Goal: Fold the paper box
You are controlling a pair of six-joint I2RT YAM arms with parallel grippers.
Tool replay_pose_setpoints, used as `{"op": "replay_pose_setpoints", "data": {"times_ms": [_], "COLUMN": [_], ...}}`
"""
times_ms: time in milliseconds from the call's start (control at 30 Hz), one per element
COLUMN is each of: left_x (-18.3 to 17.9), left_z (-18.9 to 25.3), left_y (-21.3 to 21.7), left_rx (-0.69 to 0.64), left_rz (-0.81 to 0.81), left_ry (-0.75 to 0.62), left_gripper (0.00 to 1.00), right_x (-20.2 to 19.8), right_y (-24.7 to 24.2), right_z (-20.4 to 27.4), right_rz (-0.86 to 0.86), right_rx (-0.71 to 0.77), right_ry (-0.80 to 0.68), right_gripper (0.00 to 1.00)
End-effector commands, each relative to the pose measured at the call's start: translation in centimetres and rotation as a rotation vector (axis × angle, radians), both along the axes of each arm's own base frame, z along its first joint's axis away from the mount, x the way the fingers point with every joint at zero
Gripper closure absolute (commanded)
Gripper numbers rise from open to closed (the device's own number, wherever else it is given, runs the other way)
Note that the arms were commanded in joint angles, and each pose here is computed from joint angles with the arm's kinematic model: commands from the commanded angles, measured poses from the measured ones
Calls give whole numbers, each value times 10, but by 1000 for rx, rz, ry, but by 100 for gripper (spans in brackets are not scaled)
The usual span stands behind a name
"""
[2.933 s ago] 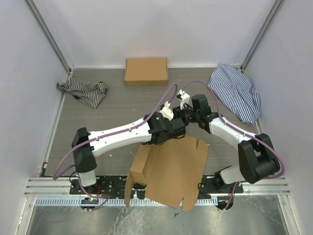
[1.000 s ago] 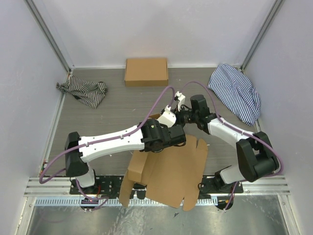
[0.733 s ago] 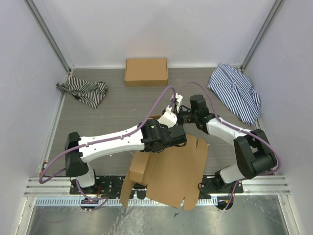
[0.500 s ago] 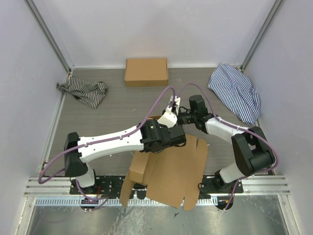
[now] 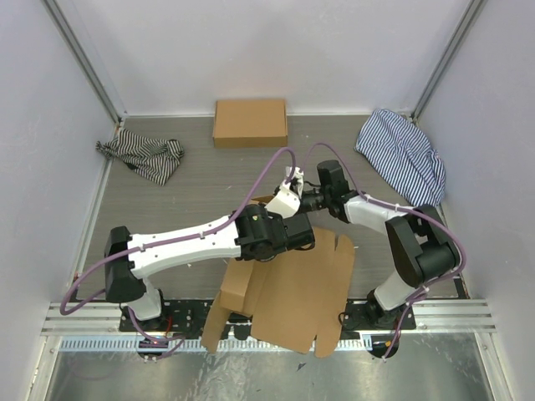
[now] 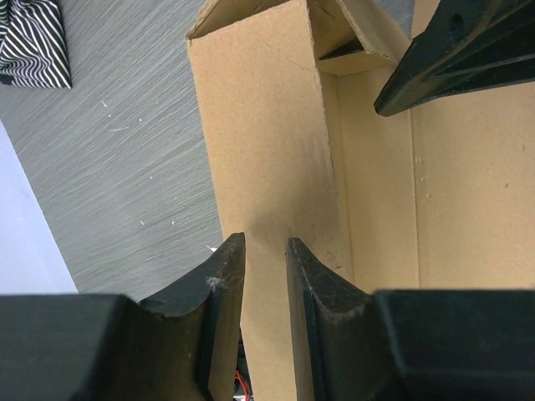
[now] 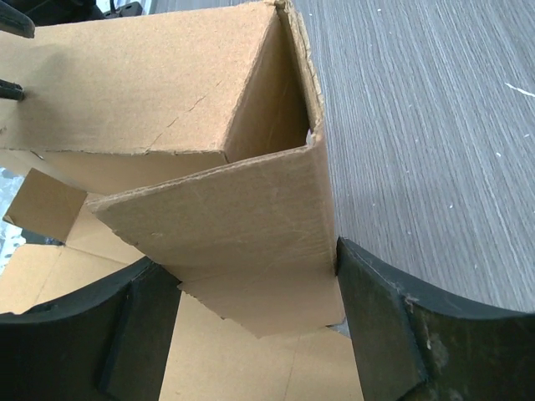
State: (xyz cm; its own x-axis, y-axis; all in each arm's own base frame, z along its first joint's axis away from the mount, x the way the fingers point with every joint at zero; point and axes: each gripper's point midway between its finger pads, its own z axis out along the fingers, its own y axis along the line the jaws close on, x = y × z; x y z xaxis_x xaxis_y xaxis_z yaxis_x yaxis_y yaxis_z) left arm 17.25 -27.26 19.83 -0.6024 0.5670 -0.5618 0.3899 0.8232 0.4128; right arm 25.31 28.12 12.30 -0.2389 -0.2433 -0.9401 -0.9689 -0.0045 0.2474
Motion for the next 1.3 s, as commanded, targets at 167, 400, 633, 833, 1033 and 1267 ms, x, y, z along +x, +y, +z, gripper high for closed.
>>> {"op": "replay_pose_setpoints", "data": {"times_ms": [167,400,633,833,1033,1267], "left_x": [-2,-1,-1,-1,0,-1], "left_z": [1,4,3,3,5,6], "left_y": [10,10,10,9,8,10], "left_rx": [-23,-34,-31,-35,-41,-41], "left_rz": [18,18,18,17,16,22], "left_ry": [-1,-8,-7,-6,-8,-9], "left_gripper": [65,65,65,66,66,66], "right_x": [3,-3,-7,-2,4,6], "right_y": [17,16,16,26,37,40], "right_z": [20,21,20,20,20,17], "right_rz": [82,136,156,94,-51,-115], "right_rx": [54,48,37,-1,-41,-25], "right_ry": [-98,-92,-82,-85,-122,-113], "right_gripper": [24,27,25,26,26,30]}}
